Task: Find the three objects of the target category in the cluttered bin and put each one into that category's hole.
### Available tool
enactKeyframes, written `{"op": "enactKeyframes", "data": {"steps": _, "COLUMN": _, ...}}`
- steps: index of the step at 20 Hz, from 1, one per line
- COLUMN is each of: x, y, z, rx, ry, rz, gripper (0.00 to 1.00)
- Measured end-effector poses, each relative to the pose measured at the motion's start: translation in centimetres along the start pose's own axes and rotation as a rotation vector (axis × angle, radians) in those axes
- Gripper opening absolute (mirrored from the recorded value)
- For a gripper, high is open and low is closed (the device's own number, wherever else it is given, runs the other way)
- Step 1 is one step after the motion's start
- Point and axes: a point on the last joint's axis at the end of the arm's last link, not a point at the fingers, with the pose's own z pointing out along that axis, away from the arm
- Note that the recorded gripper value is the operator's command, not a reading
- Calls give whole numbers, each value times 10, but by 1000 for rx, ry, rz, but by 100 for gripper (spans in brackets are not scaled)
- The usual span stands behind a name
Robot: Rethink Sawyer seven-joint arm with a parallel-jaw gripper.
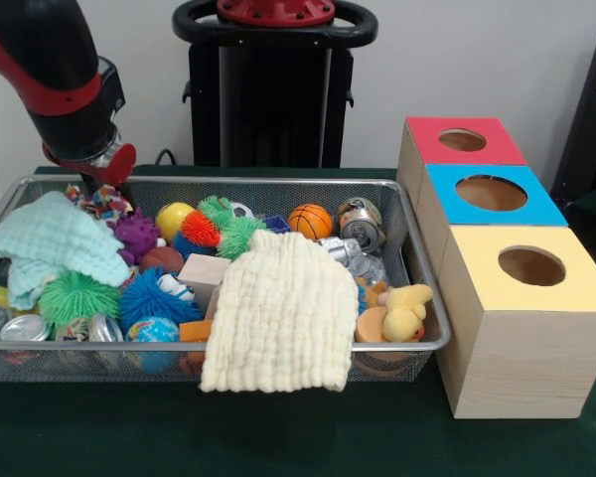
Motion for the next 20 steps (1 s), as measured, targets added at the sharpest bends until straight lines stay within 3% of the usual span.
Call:
{"op": "enactKeyframes", "data": {"steps": 11, "x": -1, "y": 3, "z": -3, "rx": -18, "ry": 5, "rz": 15, "gripper": 100}}
{"op": "enactKeyframes", "data": {"steps": 20, "x": -7, "y": 9, "z": -22, "rx": -34, "ry": -15, "rz": 36, "gripper": 100}}
